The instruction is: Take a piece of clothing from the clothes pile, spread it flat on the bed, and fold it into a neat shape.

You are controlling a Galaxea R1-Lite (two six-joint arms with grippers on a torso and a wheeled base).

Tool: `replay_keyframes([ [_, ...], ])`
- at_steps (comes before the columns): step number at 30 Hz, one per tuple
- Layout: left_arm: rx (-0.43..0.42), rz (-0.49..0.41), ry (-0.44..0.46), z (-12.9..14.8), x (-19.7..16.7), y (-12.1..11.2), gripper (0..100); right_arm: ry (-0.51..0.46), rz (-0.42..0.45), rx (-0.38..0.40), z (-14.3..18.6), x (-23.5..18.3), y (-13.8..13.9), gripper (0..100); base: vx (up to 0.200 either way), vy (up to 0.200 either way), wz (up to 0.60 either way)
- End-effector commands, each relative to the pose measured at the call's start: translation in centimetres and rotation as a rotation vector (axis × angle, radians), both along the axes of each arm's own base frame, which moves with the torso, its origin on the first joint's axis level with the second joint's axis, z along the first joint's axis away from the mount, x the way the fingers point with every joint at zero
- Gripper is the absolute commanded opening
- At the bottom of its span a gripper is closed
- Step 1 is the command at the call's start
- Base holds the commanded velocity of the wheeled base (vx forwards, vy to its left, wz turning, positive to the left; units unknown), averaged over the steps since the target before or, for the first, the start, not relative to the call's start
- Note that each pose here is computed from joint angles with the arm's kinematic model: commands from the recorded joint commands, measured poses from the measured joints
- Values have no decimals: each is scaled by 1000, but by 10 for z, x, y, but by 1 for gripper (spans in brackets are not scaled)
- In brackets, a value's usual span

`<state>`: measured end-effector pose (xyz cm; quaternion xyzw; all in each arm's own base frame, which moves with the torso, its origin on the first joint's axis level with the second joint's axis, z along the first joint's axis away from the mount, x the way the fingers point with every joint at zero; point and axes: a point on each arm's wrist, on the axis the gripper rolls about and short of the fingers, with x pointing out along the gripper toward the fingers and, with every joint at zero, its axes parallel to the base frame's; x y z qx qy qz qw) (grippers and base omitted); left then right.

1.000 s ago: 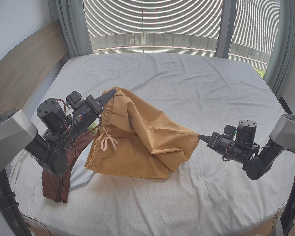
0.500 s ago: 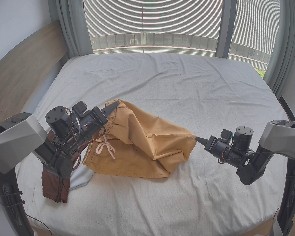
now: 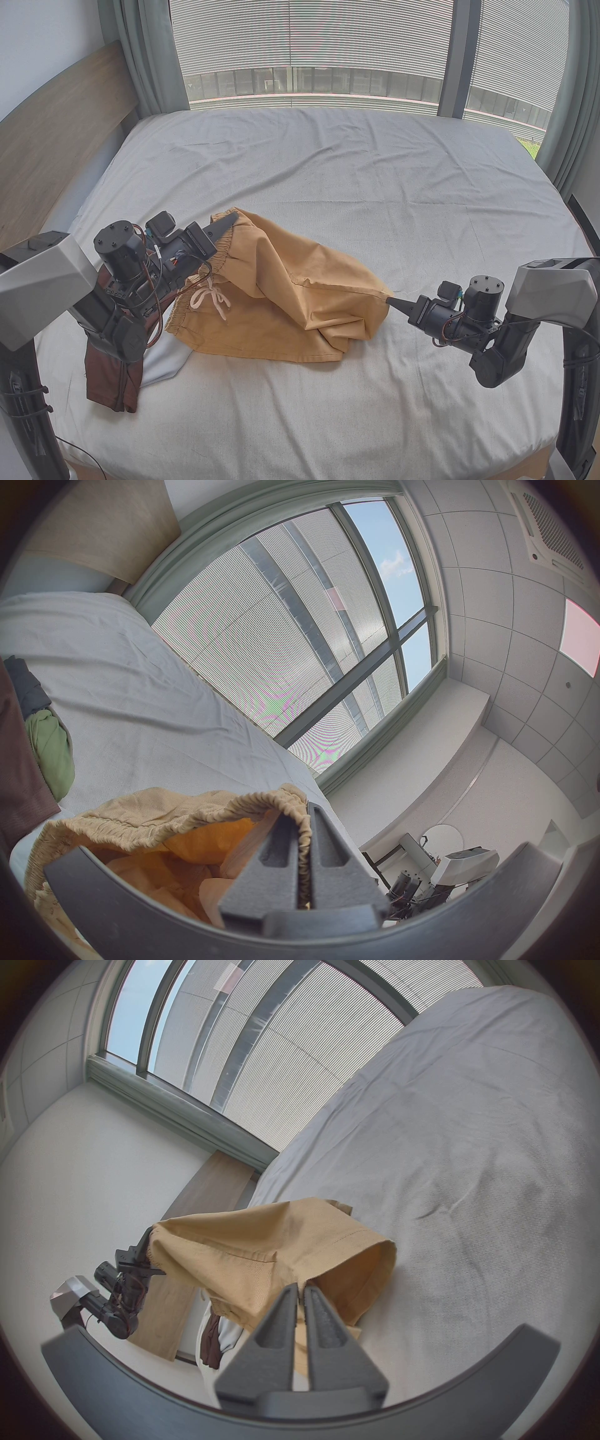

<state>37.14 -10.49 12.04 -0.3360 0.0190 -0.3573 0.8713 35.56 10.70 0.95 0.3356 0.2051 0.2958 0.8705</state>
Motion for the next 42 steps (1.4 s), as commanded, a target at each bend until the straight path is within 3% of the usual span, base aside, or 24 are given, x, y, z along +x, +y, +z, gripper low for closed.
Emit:
replay_keyframes([
  [1, -1, 0, -1, 0, 0, 0, 0, -2, 29, 14, -6, 3, 1, 100, 0, 0, 0],
  [16, 0, -2, -4, 1, 0, -1, 0, -73, 48, 47, -5, 24, 14, 100, 0, 0, 0],
  [29, -2, 0, -10, 3, -1, 0, 0, -53, 86, 59, -13, 37, 36, 100, 0, 0, 0],
  [41, -2, -2, -10, 2, -1, -1, 0, -70, 78, 62, -13, 42, 38, 100, 0, 0, 0],
  [42, -1, -2, -8, 2, -1, -1, 0, -69, 77, 62, -14, 42, 37, 0, 0, 0, 0],
])
